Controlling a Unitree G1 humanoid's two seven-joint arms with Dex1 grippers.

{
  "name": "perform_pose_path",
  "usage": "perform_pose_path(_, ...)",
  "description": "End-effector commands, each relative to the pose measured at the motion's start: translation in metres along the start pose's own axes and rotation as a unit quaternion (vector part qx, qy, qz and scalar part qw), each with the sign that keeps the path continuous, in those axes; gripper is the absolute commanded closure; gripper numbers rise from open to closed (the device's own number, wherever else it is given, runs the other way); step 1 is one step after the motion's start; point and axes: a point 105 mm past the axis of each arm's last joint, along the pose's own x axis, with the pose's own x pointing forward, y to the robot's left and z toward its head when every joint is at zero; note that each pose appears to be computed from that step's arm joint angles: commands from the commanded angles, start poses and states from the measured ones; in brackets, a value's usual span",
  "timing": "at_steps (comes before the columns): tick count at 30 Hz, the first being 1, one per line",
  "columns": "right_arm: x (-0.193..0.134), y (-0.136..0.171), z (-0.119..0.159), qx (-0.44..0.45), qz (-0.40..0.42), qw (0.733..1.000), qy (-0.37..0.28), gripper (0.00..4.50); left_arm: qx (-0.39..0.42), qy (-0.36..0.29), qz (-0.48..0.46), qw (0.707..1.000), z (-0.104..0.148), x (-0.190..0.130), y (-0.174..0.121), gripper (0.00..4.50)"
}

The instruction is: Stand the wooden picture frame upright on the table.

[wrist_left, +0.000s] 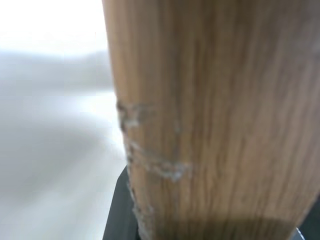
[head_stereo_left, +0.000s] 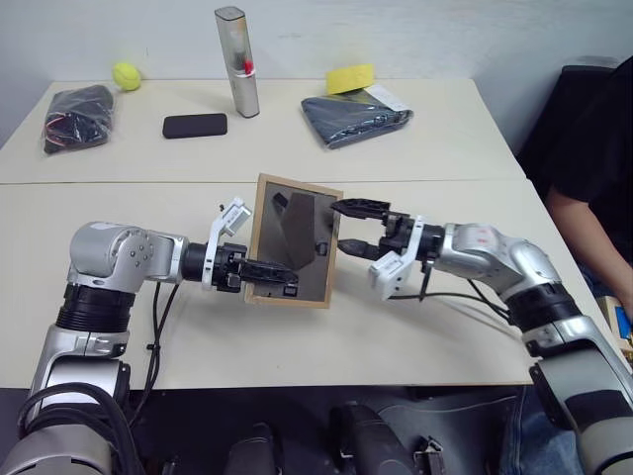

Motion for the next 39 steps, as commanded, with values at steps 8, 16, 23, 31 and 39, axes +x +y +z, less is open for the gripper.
perform_pose_path(8,0.017,-0.015,-0.011,-0.046,-0.073,0.996,-0.018,2.46,0.01,-0.013,0.0,1.0,0.003,-0.016,-0.013,2.76)
perform_pose_path(16,0.017,-0.013,-0.019,-0.014,-0.058,0.998,-0.012,3.25,0.066,-0.038,0.067,0.995,-0.018,-0.082,-0.048,0.11)
perform_pose_path(23,0.01,-0.002,-0.026,0.172,-0.038,0.984,0.016,3.25,0.2,-0.093,0.149,0.964,-0.034,-0.108,-0.083,0.0)
perform_pose_path(31,0.005,-0.009,-0.006,0.711,0.037,0.7,-0.053,3.25,0.237,-0.132,0.185,0.945,-0.041,-0.099,-0.078,0.0)
perform_pose_path(39,-0.002,0.02,0.015,0.841,0.118,0.528,-0.016,3.25,0.25,-0.132,0.183,0.942,-0.038,-0.097,-0.077,0.0)
